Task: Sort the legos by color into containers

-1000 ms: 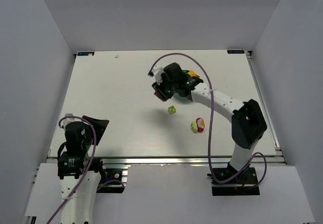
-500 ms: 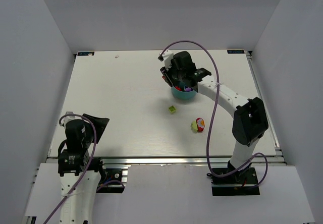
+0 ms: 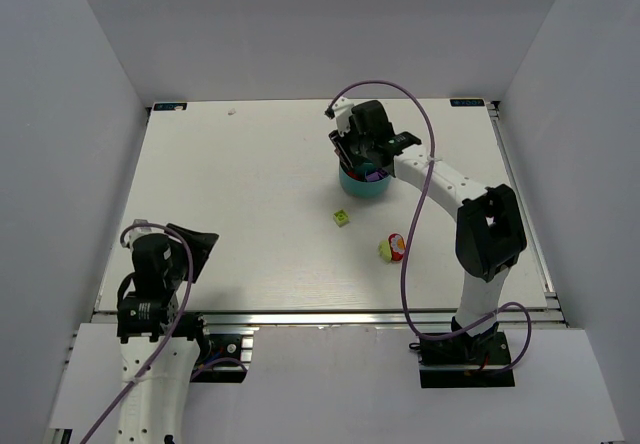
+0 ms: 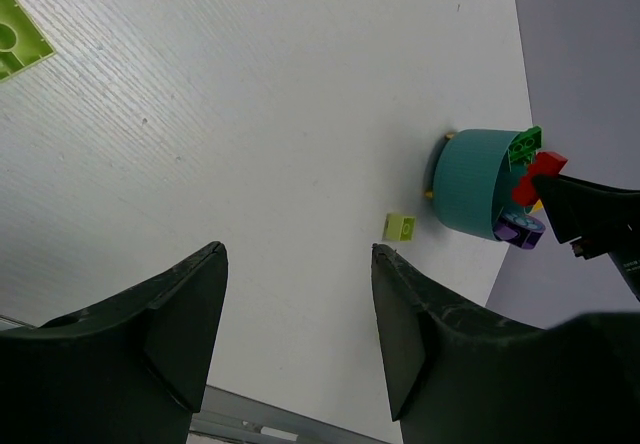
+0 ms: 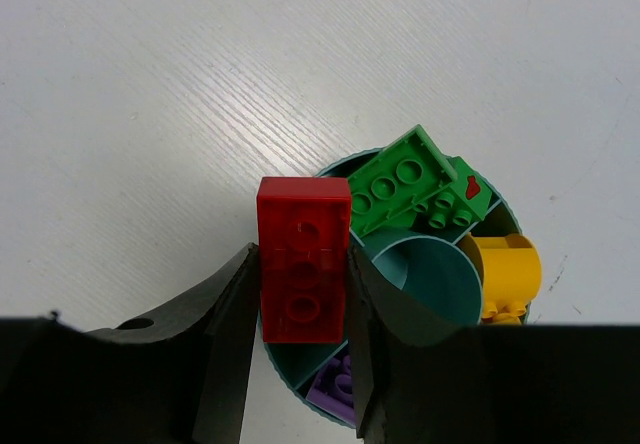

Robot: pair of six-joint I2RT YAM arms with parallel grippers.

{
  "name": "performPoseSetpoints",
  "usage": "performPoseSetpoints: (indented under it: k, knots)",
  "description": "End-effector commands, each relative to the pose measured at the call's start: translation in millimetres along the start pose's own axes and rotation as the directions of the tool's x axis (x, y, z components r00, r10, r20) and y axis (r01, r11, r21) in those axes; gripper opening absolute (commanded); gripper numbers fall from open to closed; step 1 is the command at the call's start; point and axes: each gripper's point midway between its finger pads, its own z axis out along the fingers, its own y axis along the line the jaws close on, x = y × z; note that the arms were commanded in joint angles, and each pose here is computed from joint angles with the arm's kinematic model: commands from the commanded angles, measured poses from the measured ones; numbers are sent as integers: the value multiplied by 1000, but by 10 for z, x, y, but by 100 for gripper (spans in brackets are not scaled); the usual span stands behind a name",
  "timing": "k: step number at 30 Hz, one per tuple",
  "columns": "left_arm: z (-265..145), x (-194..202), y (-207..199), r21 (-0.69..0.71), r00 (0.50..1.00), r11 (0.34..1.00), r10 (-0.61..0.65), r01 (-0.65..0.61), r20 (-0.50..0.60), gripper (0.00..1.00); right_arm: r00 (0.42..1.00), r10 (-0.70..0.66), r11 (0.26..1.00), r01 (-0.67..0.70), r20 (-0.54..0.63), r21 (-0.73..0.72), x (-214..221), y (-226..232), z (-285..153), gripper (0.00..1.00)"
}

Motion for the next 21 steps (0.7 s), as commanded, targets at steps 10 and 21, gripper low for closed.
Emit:
performPoseSetpoints:
  k: [10, 21]
  knots:
    - [67, 2, -13, 6, 1000, 1000, 20, -20, -9, 69, 999, -12, 1000, 12, 31, 17, -87, -58, 37, 28]
    - [92, 15, 7, 5, 1000, 1000, 19, -19, -12, 69, 1000, -16, 1000, 16, 11, 17, 3, -66, 19, 35]
